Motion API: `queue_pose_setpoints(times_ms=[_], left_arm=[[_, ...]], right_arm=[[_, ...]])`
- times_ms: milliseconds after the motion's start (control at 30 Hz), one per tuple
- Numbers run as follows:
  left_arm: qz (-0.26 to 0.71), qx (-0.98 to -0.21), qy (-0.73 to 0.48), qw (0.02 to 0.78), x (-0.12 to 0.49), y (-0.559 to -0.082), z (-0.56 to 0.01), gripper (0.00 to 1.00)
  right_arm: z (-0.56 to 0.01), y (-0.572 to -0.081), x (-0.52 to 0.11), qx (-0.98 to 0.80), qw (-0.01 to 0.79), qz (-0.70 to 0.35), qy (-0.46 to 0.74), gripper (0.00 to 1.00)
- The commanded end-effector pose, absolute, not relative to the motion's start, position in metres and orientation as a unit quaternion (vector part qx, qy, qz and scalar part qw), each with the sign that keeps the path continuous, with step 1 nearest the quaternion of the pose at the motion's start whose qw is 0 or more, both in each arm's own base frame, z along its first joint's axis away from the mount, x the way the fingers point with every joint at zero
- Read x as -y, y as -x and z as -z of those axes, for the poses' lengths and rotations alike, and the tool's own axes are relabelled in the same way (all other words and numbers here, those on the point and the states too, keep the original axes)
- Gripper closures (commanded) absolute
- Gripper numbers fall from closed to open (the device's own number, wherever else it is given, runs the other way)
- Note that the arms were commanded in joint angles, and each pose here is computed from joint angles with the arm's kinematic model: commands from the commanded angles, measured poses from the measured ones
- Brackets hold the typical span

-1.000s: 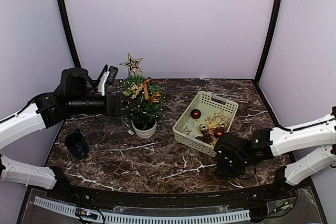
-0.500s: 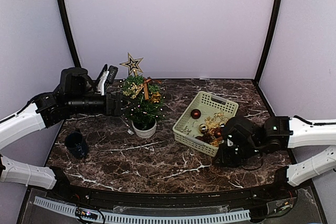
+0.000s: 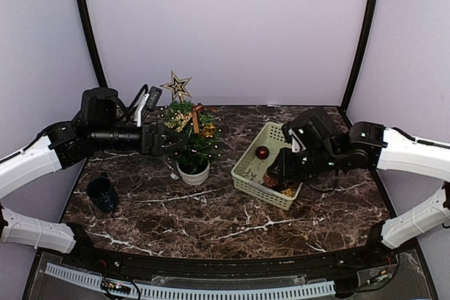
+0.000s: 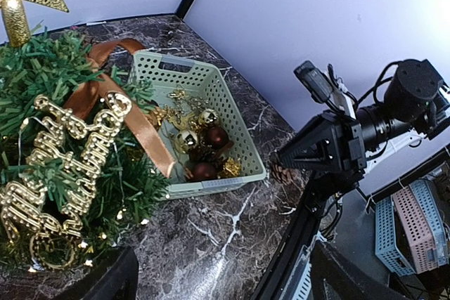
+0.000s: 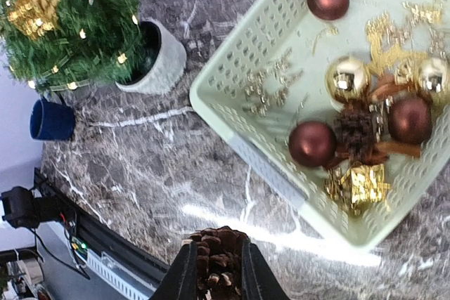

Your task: Decorate the small christmas tree

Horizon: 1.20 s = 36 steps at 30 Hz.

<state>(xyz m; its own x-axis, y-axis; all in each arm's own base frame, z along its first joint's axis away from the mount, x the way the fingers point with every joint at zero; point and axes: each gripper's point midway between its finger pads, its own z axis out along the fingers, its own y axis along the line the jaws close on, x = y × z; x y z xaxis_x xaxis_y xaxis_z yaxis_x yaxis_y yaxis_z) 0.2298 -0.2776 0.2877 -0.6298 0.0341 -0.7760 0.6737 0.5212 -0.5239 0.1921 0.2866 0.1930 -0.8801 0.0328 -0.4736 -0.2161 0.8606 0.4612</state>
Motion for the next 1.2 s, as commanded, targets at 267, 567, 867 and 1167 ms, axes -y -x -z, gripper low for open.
queue_pose_setpoints(times_ms=[267, 567, 867, 1167], left_arm=[[0.518, -0.710, -0.313, 0.359, 0.305, -0.201, -0.334, 0.13], [0.522, -0.699, -0.354, 0.337, 0.336, -0.180, -0.329, 0.13], [0.572, -0.657, -0.369, 0.323, 0.350, -0.163, -0.343, 0.12], [0.595, -0.638, -0.377, 0.311, 0.355, -0.154, -0.346, 0.13]], right_arm=[[-0.315, -0.190, -0.380, -0.826, 0.276, -0.443, 0.212, 0.78], [-0.376, -0.151, -0.425, -0.731, 0.271, -0.549, 0.301, 0.76], [-0.382, -0.140, -0.434, -0.711, 0.263, -0.568, 0.320, 0.76], [-0.380, -0.139, -0.435, -0.712, 0.261, -0.568, 0.319, 0.77]])
